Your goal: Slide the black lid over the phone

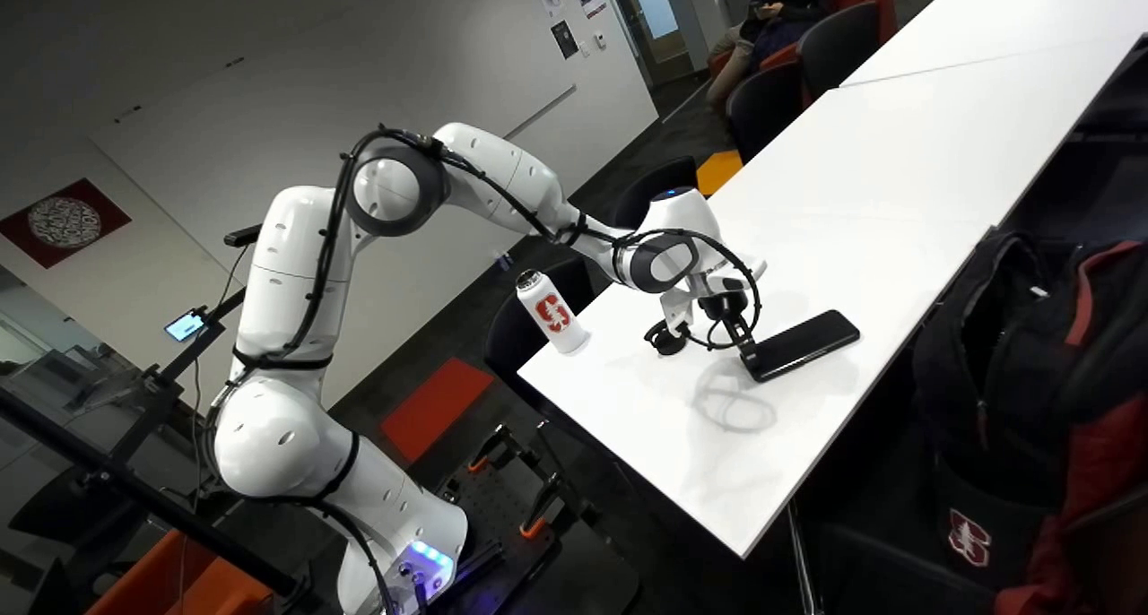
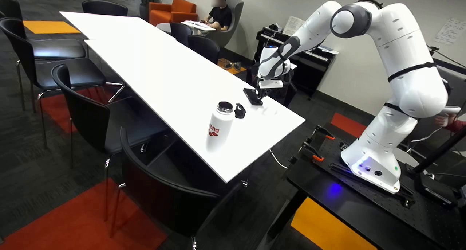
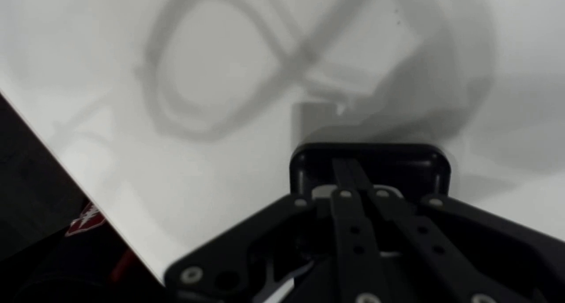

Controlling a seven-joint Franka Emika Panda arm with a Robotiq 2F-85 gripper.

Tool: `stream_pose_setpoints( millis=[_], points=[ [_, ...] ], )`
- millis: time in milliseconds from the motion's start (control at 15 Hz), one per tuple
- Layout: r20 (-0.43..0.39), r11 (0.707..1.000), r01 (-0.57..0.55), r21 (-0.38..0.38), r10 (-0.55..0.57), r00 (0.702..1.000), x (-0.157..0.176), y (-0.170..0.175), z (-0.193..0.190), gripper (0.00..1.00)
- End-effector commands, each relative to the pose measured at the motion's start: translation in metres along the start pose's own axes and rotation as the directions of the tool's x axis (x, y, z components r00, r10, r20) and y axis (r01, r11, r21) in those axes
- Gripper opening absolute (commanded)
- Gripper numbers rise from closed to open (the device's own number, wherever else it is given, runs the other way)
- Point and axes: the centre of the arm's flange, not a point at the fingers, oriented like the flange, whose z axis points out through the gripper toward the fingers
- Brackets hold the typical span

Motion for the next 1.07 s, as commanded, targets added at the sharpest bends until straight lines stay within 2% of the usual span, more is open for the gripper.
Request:
stream_pose_setpoints(
  millis=[0,267,600,800,1000],
  points=[
    [-0.007,1.000,-0.009,0.001,0.009,1.000,-0.005,0.001,-0.014,0.00],
    [-0.046,1.000,0.012,0.027,-0.011,0.999,-0.042,0.027,-0.050,0.00],
    [-0.215,0.999,-0.001,0.033,0.009,0.977,-0.085,0.063,-0.097,0.00],
    [-0.277,1.000,0.005,0.016,-0.001,0.961,-0.103,0.069,-0.113,0.00],
    [-0.296,1.000,0.012,-0.005,-0.013,0.955,-0.117,0.071,-0.122,0.00]
  ],
)
